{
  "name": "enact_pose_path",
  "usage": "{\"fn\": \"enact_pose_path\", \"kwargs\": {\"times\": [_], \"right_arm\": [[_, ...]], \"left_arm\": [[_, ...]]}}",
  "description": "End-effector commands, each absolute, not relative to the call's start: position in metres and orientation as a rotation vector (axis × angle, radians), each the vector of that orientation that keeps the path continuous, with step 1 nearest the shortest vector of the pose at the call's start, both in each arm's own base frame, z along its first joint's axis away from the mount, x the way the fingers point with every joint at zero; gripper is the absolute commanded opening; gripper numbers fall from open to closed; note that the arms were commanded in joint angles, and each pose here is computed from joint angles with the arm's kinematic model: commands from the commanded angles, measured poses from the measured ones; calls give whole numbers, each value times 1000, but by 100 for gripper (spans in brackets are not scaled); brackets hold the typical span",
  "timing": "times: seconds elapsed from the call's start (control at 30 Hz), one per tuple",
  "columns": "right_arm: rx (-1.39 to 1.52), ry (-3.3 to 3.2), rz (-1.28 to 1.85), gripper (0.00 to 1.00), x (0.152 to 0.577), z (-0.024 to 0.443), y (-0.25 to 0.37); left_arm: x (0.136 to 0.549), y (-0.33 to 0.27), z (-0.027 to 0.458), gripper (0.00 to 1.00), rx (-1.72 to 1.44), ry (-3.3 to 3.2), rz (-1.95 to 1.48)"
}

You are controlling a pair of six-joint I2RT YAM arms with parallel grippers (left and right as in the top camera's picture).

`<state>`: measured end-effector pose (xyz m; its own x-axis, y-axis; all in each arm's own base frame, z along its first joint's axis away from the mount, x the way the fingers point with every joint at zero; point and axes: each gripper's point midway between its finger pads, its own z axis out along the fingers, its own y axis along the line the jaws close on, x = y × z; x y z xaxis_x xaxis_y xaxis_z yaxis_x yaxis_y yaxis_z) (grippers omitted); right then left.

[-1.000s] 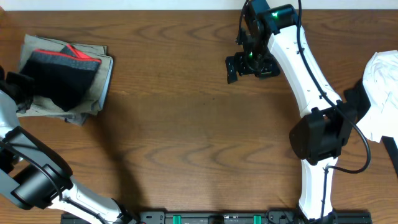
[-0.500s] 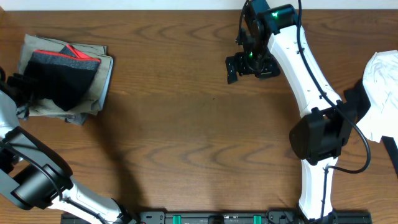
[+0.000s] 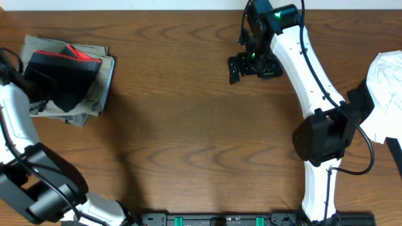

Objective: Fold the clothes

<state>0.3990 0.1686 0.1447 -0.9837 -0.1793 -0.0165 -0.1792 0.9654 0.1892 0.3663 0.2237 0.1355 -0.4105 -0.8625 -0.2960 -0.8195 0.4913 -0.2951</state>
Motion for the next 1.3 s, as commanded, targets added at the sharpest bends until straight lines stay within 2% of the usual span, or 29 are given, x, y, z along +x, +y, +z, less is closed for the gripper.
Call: {"fn": "enact_pose_path", "kwargs": {"times": [0.0, 0.03, 0.4, 0.77, 1.27], "right_arm": [[309, -3150, -314, 99, 401, 158, 167], [312, -3150, -314, 99, 401, 158, 167], [330, -3150, -315, 99, 402, 159, 167], [329, -3148, -313, 99, 401, 158, 167], [339, -3148, -313, 99, 401, 158, 167]], "left_arm": [[357, 220, 105, 41, -1459, 2395, -146], [357, 218, 101, 38, -1466, 2407, -157], [362, 205, 56, 38, -1502, 2500, -278], [421, 174, 87, 37, -1245, 2349, -722], [436, 131, 131, 38, -1091, 2232, -1166]]}}
